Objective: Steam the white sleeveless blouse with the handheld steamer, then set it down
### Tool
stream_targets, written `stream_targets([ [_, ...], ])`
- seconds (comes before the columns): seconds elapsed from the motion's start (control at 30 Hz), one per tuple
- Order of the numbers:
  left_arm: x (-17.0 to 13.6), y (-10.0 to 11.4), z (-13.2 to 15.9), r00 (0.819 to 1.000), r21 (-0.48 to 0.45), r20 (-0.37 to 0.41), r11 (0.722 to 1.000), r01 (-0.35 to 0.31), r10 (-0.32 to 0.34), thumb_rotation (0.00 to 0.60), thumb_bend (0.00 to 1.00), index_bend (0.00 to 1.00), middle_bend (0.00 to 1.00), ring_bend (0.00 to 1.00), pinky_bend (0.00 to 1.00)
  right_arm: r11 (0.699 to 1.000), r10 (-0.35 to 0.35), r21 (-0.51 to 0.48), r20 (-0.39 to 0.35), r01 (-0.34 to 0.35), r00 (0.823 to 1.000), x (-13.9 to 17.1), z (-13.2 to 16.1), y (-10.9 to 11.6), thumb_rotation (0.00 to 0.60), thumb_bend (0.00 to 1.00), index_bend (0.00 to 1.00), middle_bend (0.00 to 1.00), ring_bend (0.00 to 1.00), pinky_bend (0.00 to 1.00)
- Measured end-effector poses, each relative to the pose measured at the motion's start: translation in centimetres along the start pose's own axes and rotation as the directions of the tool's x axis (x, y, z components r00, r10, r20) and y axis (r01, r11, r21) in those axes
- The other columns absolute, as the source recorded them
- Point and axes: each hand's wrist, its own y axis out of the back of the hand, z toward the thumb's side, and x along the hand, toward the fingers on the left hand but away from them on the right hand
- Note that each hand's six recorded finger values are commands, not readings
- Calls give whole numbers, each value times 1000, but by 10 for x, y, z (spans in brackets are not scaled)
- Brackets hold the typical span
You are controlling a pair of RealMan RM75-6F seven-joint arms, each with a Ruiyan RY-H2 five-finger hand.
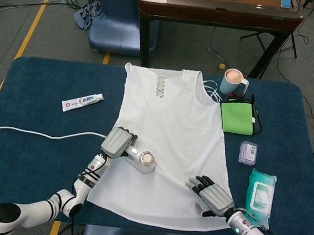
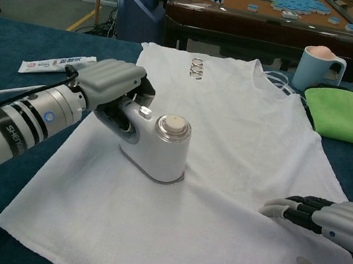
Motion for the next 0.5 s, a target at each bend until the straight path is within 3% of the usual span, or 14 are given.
stream_targets([
  [0.5,18,11,-43,995,52,-74,997,-58,62,600,201,891,718,596,574,1000,2,3,7,-2,1000,1,0,1,443,573,0,65,0,0],
])
